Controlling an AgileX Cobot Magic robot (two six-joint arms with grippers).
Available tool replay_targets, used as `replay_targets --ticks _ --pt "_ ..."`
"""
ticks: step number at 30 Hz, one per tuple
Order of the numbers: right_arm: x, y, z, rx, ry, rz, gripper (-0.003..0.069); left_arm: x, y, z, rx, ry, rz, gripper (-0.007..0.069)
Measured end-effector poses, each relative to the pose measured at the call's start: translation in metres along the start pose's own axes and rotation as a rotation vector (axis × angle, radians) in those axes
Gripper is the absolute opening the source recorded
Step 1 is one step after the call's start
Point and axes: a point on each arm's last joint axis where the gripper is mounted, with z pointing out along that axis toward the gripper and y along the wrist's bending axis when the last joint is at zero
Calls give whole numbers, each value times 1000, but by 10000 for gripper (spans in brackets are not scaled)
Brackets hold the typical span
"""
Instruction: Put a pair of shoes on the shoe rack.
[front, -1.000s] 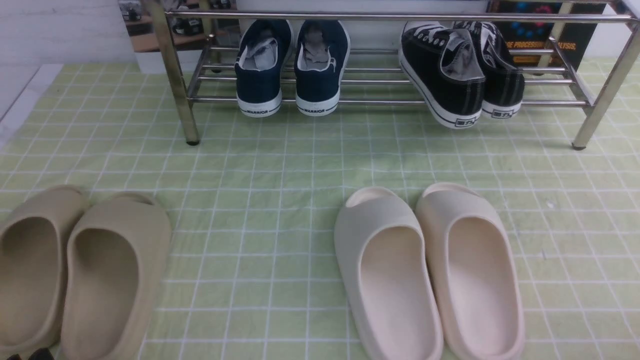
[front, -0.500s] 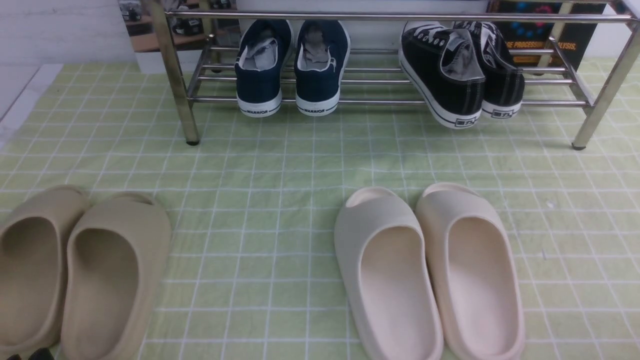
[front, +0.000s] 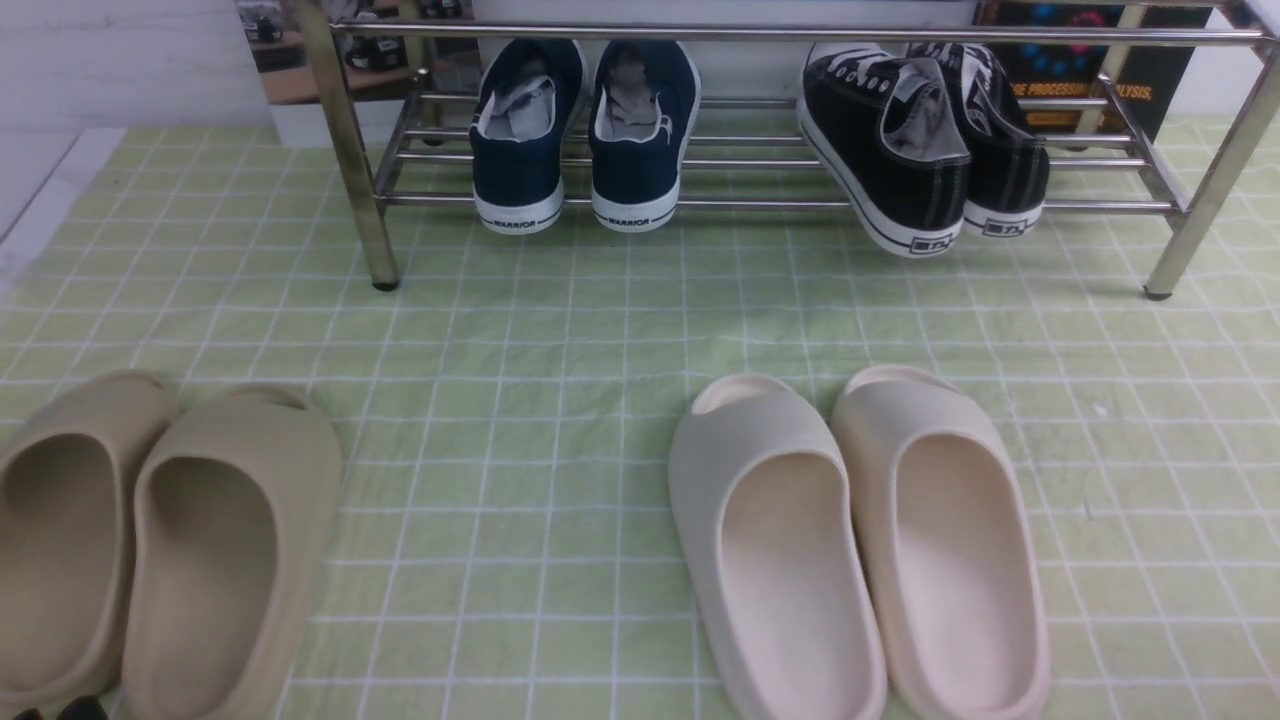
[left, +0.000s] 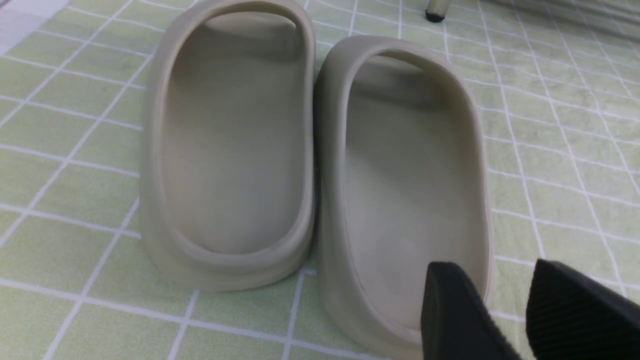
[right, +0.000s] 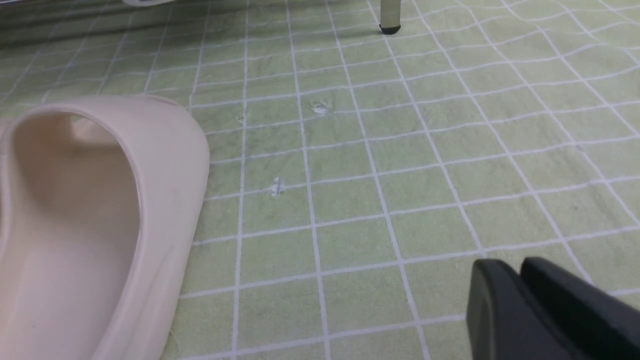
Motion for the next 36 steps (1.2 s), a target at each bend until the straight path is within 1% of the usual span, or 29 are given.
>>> replay_targets --ticks 36 --pt "0 0 0 0 0 0 145 0 0 0 1 -3 0 238"
